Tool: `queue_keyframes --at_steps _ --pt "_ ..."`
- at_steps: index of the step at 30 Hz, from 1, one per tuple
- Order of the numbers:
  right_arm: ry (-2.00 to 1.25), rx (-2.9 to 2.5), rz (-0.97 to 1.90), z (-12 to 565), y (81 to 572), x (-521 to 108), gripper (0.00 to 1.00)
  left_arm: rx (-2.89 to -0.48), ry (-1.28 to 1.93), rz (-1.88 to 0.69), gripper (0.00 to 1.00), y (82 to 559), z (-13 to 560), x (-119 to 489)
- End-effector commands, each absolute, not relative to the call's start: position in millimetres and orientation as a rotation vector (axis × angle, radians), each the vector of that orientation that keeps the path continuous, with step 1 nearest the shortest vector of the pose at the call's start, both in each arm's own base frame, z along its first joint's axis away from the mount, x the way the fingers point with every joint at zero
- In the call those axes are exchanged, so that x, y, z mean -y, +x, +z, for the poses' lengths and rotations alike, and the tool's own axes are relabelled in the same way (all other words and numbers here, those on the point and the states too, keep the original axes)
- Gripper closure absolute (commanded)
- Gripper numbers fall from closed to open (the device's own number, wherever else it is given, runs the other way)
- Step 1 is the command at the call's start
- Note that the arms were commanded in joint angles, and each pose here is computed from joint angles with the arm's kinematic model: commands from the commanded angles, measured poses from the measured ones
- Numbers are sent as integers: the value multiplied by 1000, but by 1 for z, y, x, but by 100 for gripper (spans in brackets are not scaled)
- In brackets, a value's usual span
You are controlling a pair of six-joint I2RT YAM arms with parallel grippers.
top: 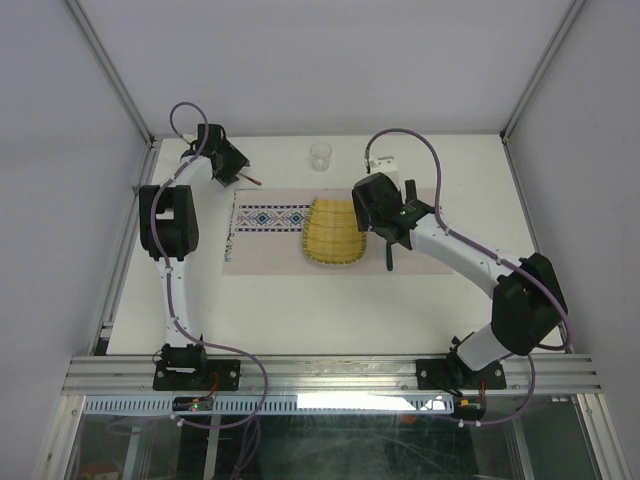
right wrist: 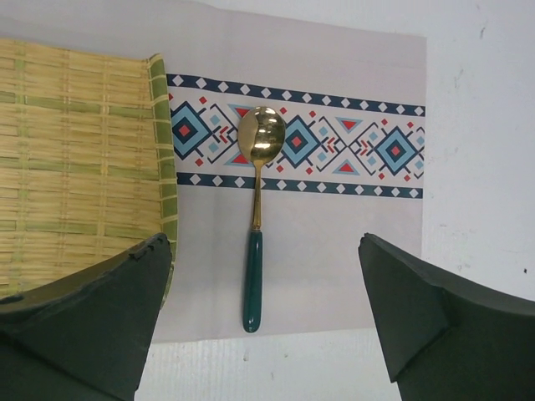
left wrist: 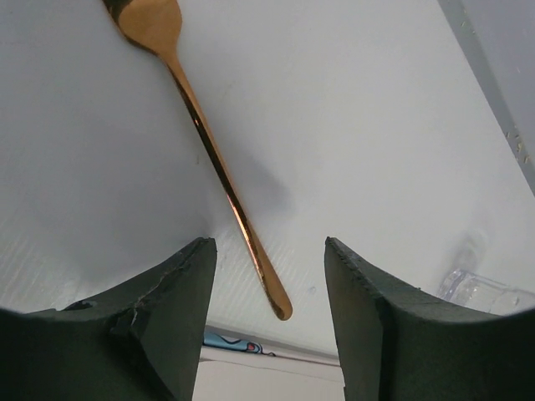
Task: Set the dinner table for one person
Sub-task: Adjust the plate on the napkin.
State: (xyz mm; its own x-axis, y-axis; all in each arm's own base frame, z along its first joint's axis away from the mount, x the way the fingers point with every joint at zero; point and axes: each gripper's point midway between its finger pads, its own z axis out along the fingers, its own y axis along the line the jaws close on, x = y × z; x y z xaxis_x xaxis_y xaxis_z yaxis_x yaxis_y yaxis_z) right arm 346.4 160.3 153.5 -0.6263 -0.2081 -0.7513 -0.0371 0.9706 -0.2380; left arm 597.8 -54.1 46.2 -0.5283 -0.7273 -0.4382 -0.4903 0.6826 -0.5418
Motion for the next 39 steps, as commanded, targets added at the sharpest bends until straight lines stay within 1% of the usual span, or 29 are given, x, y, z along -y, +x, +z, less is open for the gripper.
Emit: queue_keyframes --at_steps 1,4,7,9,12,17,25,29,35,39 --pt "-172 -2237 -174 147 355 -177 4 -2183 -853 -505 44 595 88 59" --pt "-169 -2264 -131 136 353 -184 10 -2195 -854 -509 44 588 83 60" --pt "-174 -2291 -95 126 350 -190 16 -2170 -847 -507 44 590 91 57" --pt "-177 -2304 -84 120 349 -192 23 -2149 -841 -499 44 593 100 55" --pt "-178 -2318 -76 114 348 -194 27 -2105 -820 -480 44 601 120 50" --pt "-168 -2325 37 107 345 -207 27 -2090 -818 -451 43 607 132 41" --pt "-77 -2347 242 94 345 -222 28 -2103 -825 -440 43 605 125 37" --pt "40 -2329 384 89 347 -220 32 -2104 -831 -433 43 604 123 32" --pt "85 -2315 382 77 353 -208 32 -2106 -833 -426 43 603 121 29" --pt "92 -2296 390 80 356 -207 32 -2105 -832 -419 43 602 122 26"
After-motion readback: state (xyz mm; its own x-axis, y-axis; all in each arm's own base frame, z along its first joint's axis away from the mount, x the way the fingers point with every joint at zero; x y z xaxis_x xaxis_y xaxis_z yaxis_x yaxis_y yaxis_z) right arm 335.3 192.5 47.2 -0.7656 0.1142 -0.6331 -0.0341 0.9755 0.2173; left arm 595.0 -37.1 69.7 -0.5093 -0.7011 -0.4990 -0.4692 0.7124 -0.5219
